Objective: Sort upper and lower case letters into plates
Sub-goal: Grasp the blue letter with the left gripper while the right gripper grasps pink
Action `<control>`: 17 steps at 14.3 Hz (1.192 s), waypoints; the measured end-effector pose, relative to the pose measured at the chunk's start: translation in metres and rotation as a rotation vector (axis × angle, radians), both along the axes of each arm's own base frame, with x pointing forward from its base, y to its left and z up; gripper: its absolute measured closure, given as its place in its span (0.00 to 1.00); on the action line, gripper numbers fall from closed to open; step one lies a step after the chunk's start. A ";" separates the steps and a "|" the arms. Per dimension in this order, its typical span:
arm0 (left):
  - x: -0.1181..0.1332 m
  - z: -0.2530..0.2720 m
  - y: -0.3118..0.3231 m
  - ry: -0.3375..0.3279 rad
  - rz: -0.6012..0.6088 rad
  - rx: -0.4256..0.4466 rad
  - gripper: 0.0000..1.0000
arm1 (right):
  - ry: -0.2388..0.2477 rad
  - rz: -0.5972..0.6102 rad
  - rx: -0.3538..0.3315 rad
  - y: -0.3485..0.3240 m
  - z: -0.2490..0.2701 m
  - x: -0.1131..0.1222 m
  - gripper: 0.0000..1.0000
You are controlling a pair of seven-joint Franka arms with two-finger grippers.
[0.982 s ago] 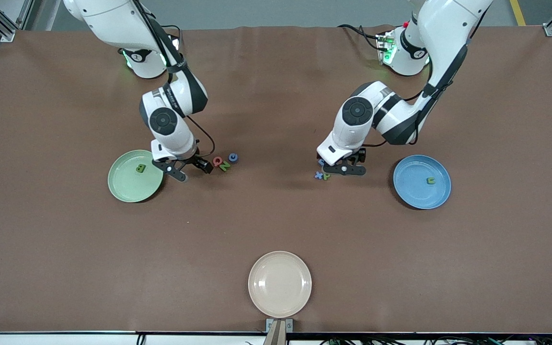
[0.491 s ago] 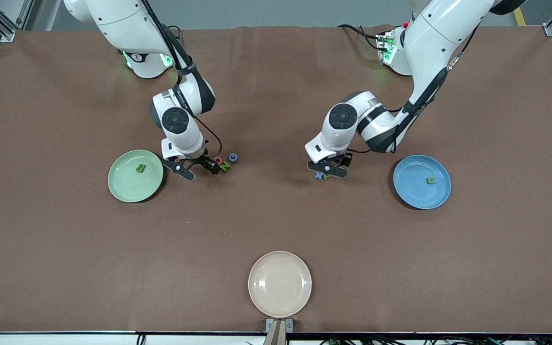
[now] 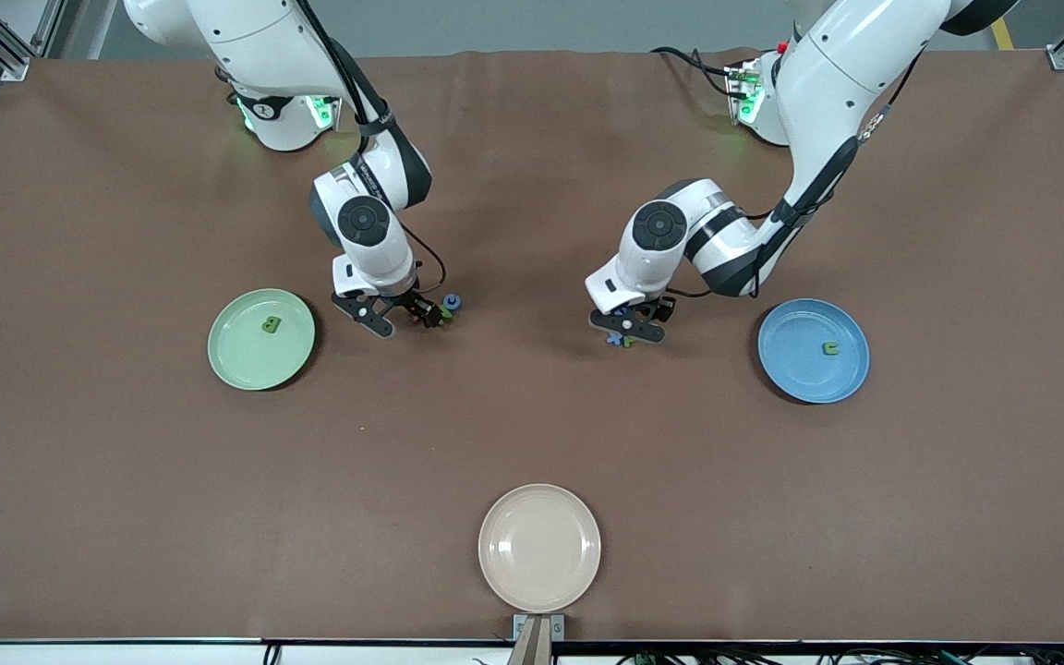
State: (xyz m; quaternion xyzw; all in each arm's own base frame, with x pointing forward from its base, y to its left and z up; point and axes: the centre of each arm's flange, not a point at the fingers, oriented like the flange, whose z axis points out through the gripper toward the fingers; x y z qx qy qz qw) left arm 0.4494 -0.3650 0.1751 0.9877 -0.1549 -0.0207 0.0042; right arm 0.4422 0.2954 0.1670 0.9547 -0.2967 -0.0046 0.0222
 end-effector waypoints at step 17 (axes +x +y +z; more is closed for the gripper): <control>-0.006 -0.001 -0.006 0.002 -0.015 0.003 0.64 | -0.019 -0.039 0.012 0.023 0.008 -0.004 0.43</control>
